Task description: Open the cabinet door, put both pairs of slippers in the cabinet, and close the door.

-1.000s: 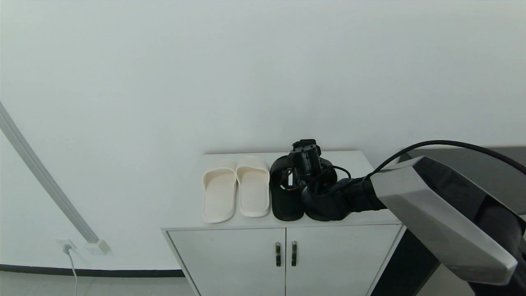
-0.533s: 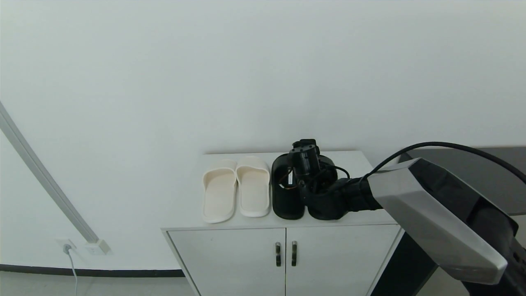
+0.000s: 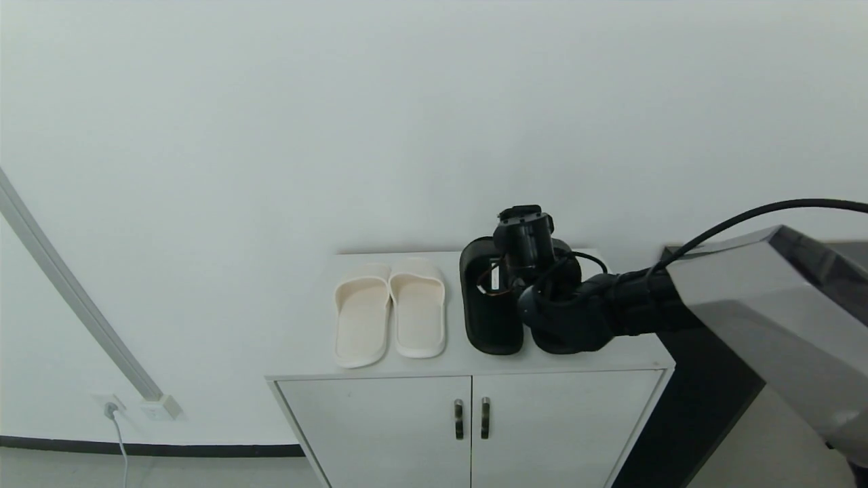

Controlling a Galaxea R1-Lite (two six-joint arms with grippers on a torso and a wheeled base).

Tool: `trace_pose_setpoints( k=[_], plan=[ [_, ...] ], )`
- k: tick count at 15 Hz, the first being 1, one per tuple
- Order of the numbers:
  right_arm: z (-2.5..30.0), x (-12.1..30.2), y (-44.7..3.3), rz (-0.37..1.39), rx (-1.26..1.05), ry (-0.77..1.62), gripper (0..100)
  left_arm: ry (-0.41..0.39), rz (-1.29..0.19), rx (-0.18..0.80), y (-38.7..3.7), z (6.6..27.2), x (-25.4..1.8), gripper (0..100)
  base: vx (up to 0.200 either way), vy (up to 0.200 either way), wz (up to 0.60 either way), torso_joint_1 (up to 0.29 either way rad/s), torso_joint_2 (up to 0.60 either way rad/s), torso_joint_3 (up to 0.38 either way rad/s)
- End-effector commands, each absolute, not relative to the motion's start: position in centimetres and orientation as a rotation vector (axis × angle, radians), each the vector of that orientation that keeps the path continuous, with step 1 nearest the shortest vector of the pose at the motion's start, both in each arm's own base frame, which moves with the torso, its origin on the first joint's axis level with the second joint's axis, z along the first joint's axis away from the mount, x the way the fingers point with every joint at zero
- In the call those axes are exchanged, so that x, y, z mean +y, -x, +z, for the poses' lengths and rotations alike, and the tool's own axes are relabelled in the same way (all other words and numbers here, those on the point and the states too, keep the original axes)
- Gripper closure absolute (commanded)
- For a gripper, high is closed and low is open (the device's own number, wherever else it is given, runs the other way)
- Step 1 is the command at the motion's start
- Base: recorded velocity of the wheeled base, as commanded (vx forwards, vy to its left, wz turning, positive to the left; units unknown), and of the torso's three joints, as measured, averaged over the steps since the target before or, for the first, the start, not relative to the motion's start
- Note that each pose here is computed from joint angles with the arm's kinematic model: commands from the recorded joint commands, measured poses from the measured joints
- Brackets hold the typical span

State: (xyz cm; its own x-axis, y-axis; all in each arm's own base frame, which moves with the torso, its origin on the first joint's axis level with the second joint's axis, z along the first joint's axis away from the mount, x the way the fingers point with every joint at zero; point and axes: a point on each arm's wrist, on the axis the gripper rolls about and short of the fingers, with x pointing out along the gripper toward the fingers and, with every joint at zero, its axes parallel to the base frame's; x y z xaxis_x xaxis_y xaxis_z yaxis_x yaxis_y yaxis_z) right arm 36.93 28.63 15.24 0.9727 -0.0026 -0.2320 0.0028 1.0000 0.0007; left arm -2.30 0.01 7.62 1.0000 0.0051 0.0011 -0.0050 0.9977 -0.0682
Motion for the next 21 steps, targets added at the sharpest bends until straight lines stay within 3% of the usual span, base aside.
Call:
trace_pose_setpoints(
  k=[1, 13, 21],
  plan=[
    [19.4, 26.8, -31.9, 0.074, 0.217, -0.008, 100, 0.067, 0.006, -0.002, 2.3, 7.6, 0.0, 100, 0.000, 0.000, 0.00, 0.000, 0.00, 0.000],
    [18.5, 16.4, -16.6, 0.936, 0.289, 0.024, 100, 0.069, 0.005, -0.002, 2.3, 7.6, 0.0, 100, 0.000, 0.000, 0.00, 0.000, 0.00, 0.000],
    [17.3, 16.0, -16.1, 0.952, 0.314, 0.078, 100, 0.069, 0.005, -0.002, 2.3, 7.6, 0.0, 100, 0.000, 0.000, 0.00, 0.000, 0.00, 0.000]
  ],
)
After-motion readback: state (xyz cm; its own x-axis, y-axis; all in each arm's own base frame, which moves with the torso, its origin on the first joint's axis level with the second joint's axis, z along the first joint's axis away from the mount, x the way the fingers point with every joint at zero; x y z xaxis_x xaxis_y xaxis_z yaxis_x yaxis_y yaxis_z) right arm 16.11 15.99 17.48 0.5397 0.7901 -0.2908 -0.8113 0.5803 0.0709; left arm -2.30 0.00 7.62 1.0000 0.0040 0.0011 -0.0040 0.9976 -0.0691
